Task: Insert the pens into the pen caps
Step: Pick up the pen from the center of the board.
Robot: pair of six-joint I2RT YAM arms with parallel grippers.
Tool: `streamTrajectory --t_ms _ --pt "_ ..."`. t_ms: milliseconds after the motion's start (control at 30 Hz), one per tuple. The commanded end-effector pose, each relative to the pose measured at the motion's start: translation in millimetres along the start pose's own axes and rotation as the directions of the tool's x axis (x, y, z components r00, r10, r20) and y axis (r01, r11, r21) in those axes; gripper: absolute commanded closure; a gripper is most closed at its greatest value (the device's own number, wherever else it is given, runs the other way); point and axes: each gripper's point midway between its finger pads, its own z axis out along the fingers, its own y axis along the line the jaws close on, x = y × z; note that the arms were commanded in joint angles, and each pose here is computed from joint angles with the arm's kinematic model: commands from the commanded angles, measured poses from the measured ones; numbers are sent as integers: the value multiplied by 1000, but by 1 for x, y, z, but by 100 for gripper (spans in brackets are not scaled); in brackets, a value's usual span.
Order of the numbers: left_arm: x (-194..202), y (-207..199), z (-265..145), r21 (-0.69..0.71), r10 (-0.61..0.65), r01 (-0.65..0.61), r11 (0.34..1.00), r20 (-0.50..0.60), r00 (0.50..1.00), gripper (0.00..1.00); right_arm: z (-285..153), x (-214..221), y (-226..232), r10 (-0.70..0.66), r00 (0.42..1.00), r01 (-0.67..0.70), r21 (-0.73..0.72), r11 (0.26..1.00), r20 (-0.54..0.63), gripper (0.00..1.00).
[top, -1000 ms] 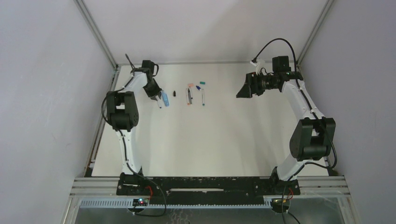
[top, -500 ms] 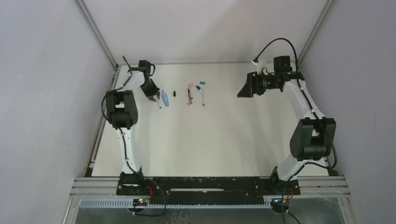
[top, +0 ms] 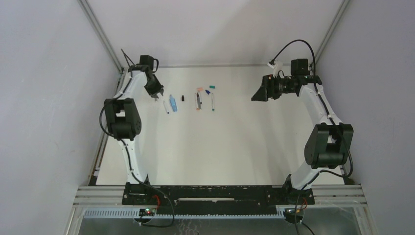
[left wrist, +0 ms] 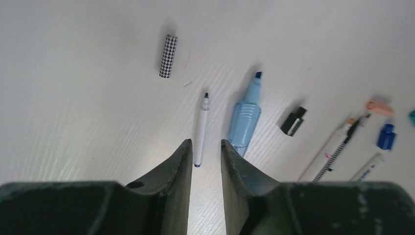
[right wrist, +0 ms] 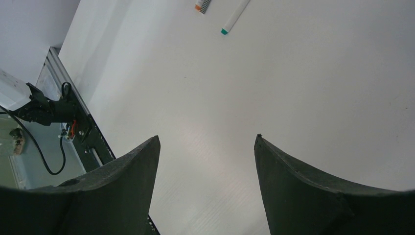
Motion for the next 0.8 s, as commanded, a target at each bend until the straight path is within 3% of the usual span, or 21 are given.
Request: streamTrajectory --t_ms 0,200,767 --pt "-21 -9 -33 47 24 -29 998 108 994 68 -2 -7 9 -17 999 18 -28 999 29 22" --pt "19 0 24 12 60 -60 998 -42 997 68 -3 -5 10 -21 999 22 -25 999 30 22" --pt "16 0 26 -31 79 -80 996 -45 996 68 -8 -7 8 -18 999 19 -17 1000 41 22"
